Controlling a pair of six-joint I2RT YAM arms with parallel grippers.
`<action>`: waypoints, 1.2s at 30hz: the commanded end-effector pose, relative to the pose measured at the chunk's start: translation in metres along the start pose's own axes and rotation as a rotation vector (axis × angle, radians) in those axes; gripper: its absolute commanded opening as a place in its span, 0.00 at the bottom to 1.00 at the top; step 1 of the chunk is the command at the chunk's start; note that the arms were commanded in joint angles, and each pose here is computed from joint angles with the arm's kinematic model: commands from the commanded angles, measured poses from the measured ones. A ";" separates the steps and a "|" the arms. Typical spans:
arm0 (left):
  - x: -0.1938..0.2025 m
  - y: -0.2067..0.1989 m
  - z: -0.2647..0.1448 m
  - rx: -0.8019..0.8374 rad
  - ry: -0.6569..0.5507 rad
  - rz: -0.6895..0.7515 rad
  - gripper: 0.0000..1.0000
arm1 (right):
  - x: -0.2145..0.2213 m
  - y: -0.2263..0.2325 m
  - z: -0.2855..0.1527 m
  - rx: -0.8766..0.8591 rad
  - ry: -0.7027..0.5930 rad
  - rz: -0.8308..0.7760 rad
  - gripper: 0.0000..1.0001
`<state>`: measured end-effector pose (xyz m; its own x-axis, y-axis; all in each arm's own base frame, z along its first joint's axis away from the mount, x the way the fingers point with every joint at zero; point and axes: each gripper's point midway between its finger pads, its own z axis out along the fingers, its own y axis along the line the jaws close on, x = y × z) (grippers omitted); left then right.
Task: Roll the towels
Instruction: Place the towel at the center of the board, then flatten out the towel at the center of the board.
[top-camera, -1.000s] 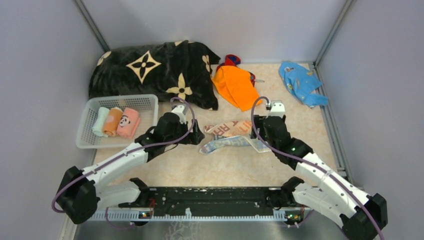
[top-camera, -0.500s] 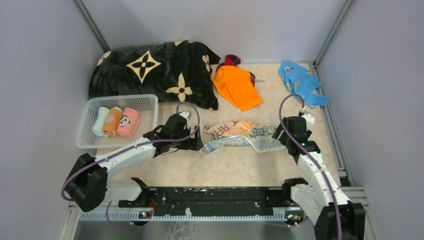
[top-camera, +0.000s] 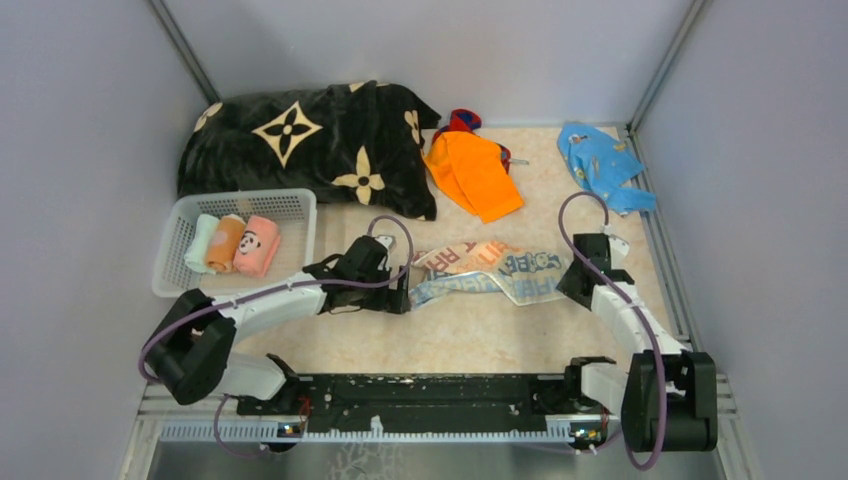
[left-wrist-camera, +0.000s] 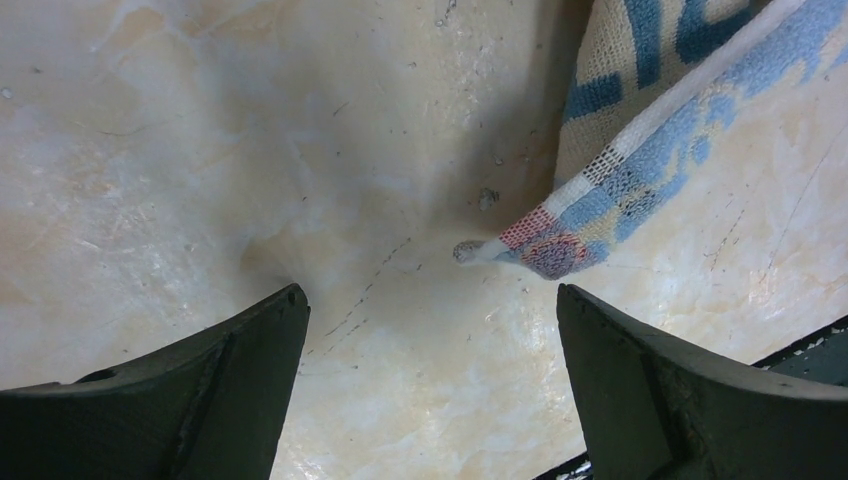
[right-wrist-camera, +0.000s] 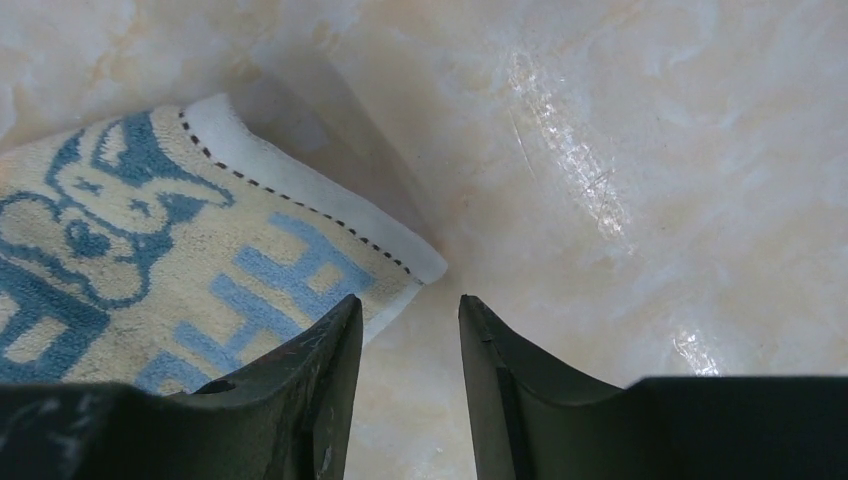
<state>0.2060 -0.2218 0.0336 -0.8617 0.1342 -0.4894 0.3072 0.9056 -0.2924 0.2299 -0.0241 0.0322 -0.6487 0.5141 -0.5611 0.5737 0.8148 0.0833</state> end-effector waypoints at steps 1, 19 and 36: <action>-0.005 -0.008 0.003 0.024 -0.014 0.029 0.99 | -0.018 0.005 0.000 0.009 -0.027 0.034 0.40; -0.001 -0.010 0.016 0.039 0.010 0.063 0.99 | 0.003 0.021 0.027 -0.016 0.143 -0.025 0.34; -0.002 -0.035 0.014 0.179 0.020 0.096 0.93 | -0.024 0.037 0.009 -0.102 0.064 -0.026 0.00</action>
<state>0.2141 -0.2462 0.0342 -0.8349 0.1811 -0.5198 0.3928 0.8576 -0.3321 0.2586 -0.0146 0.0265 -0.7139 0.5092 -0.4807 0.5330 0.8403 0.0985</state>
